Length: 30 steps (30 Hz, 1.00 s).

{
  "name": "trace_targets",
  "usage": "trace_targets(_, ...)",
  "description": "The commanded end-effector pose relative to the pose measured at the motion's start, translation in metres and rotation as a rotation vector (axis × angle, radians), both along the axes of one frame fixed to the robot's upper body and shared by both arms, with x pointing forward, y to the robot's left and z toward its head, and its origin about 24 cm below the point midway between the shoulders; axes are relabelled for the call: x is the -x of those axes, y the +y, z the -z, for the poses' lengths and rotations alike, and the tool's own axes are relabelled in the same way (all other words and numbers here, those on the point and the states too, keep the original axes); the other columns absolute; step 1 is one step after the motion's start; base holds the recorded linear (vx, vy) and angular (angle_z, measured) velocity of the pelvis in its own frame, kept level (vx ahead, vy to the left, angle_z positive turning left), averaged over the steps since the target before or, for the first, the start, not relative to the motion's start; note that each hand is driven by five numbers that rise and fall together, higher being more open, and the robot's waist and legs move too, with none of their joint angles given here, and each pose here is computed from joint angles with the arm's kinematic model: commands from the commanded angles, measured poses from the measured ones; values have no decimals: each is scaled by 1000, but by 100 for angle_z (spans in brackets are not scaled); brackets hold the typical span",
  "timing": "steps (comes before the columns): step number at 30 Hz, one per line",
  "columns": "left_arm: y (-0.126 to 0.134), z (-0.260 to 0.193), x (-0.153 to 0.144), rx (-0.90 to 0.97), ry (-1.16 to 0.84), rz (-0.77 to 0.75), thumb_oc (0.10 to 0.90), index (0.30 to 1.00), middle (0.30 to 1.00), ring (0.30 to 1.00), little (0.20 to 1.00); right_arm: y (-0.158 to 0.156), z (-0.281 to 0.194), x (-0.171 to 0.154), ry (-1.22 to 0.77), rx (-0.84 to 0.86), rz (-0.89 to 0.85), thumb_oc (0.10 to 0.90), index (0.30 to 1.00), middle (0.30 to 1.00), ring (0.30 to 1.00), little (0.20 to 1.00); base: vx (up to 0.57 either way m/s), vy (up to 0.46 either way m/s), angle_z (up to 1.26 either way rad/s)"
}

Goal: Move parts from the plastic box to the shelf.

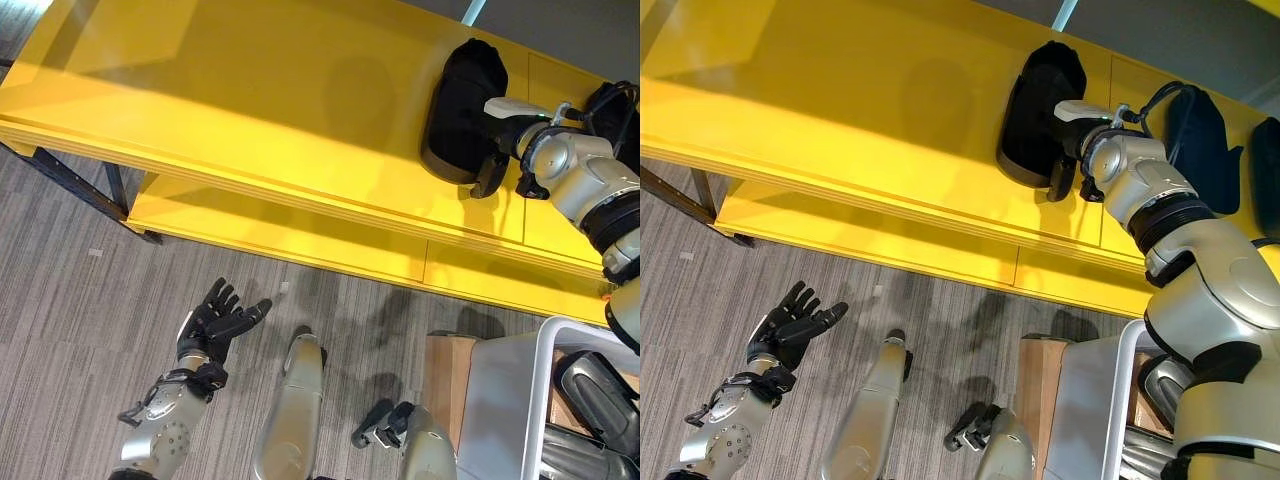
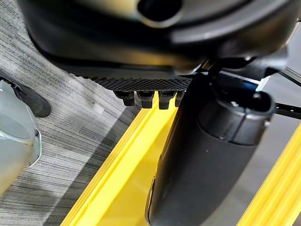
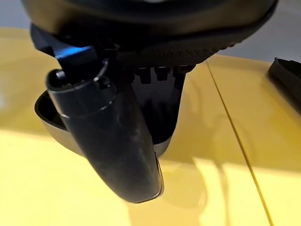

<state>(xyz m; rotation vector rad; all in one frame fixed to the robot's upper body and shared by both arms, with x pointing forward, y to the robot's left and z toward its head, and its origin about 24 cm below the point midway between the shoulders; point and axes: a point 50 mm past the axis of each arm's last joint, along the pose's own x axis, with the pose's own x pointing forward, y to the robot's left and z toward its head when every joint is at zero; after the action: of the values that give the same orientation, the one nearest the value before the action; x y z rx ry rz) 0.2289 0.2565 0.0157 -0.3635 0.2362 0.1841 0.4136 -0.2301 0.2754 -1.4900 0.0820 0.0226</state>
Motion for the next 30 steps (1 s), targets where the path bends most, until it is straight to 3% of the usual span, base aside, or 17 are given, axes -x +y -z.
trace_targets(1,10,-34,-8,-45,-169,11,900,1000,1000,1000,1000,-28,-71,17,-199,73,118,900,1000,1000,1000,1000,0,0,0)
trace_targets(30,12,-33,-6,-47,-163,10,900,1000,1000,1000,1000,-34,-77,20,-203,137,134,900,1000,1000,1000,1000,0,0,0)
